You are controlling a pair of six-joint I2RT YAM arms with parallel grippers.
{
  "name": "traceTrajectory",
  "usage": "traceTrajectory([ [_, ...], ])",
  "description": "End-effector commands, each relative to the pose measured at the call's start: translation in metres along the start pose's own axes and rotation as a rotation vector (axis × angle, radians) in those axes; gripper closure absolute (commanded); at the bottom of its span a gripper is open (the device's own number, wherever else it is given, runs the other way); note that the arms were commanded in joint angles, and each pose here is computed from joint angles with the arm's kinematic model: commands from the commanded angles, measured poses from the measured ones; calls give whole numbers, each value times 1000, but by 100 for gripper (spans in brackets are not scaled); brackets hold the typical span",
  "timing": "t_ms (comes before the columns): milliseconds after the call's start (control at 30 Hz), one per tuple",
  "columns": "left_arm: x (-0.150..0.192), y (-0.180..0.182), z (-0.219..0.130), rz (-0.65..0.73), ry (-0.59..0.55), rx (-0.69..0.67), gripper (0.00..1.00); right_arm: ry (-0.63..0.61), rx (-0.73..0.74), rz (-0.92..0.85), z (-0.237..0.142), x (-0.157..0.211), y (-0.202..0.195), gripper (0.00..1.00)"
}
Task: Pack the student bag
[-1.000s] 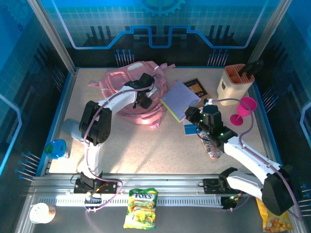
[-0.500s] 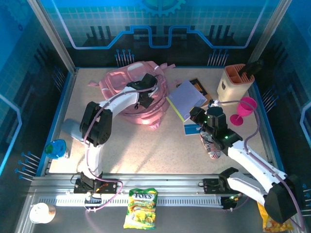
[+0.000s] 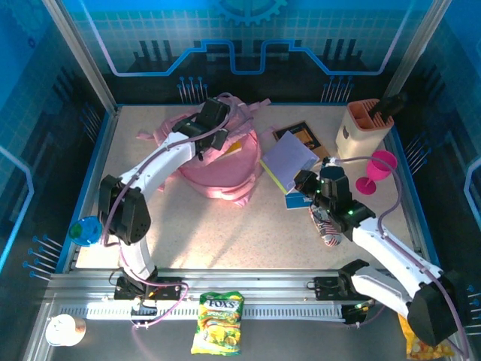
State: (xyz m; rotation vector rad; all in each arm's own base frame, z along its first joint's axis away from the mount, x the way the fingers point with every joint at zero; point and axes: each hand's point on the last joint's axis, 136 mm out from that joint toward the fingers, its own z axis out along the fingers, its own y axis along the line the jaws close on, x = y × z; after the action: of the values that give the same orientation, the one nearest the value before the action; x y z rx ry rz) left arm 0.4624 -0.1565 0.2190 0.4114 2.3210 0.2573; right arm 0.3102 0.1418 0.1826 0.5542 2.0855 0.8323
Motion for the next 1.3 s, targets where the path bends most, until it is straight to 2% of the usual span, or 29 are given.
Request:
traceTrajectory([
  [0, -43, 14, -42, -141, -182, 17, 100, 11, -150, -1, 5, -9, 41, 100],
  [300, -45, 10, -50, -174, -194, 62, 100, 112, -316, 68, 38, 17, 91, 100],
  [600, -41, 8, -52, -183, -179, 76, 100, 182, -341, 151, 99, 37, 124, 99],
  [700, -41, 8, -56, -207, -168, 91, 100, 178, -310, 160, 121, 41, 130, 98],
  [900, -42, 2, -61, -237, -175, 138, 100, 147, -115, 244, 167, 53, 104, 96],
  [1067, -45, 4, -64, -241, -183, 134, 100, 100, -83, 259, 194, 56, 108, 93],
  [1167, -45, 5, -64, -246, -185, 132, 100, 91, -106, 259, 211, 59, 118, 88],
  [1267, -44, 10, -64, -270, -180, 123, 100, 126, -130, 275, 227, 71, 129, 75],
])
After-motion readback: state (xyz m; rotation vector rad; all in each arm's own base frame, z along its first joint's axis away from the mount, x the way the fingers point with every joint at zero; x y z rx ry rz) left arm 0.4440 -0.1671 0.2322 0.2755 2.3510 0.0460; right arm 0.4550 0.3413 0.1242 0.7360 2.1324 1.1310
